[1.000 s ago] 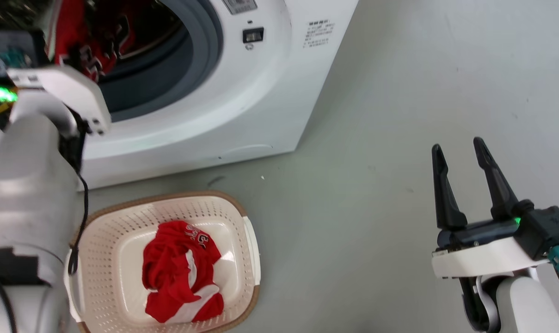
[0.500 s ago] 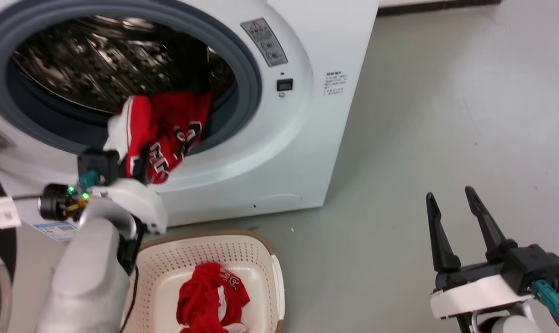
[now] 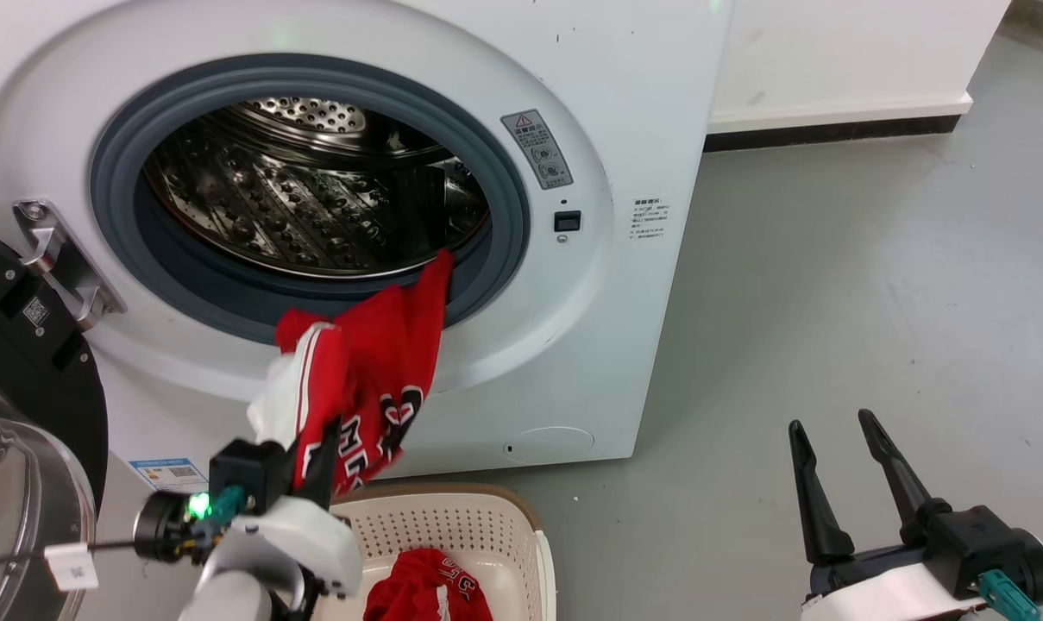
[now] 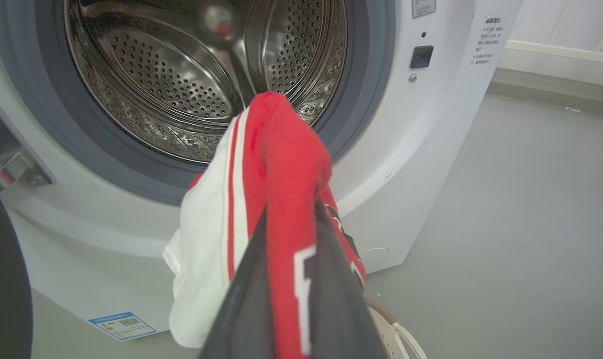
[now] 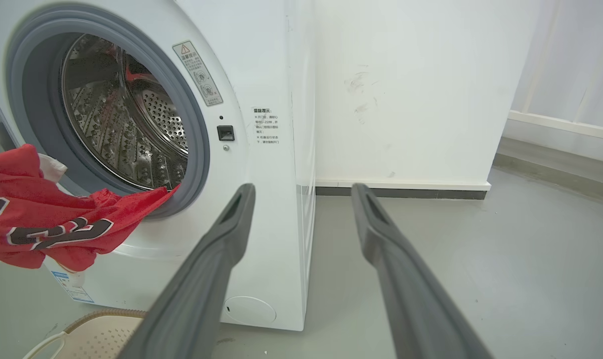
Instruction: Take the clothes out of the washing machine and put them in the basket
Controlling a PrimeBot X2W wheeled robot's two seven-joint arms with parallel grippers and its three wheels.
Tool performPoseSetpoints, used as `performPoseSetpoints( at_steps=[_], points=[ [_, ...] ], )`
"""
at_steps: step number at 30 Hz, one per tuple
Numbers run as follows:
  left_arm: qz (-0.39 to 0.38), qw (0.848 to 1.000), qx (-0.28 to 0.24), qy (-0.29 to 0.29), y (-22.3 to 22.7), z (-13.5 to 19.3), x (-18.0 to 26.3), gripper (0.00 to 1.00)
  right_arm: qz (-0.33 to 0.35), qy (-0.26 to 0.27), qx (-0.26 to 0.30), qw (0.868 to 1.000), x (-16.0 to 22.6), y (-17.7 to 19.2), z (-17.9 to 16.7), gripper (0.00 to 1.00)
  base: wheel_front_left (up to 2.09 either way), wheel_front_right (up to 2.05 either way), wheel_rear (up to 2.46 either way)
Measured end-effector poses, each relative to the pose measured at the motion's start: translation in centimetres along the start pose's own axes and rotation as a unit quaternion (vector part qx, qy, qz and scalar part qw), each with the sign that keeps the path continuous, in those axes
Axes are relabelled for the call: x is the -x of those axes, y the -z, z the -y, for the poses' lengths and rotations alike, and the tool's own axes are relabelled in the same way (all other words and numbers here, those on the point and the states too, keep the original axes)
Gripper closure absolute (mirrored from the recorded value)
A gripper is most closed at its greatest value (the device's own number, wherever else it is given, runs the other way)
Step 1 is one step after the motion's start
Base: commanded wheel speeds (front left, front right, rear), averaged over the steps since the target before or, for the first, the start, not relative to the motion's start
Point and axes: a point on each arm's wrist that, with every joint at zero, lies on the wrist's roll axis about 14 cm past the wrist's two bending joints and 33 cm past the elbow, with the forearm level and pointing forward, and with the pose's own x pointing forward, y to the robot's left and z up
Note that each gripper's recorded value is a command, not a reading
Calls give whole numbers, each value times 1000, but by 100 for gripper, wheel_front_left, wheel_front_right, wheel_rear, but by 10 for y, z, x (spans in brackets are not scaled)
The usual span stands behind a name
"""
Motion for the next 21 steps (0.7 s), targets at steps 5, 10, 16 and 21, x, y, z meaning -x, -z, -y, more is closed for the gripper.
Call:
performPoseSetpoints(
  at_steps=[5,10,16,21],
  points=[
    [-26,999,19,2,16,12,21,100,1,-1,-2,1000,1,0,-1,0,0,0,0],
    [-66,997,36,14,40,24,33,100,-6,2,-3,1000,1,3,0,0,0,0,0],
    [-110,992,50,21,69,31,35,100,-14,8,-2,1000,-5,9,5,0,0,0,0],
    [-155,985,66,31,102,39,33,100,-21,10,0,1000,-15,15,9,0,0,0,0]
  ],
)
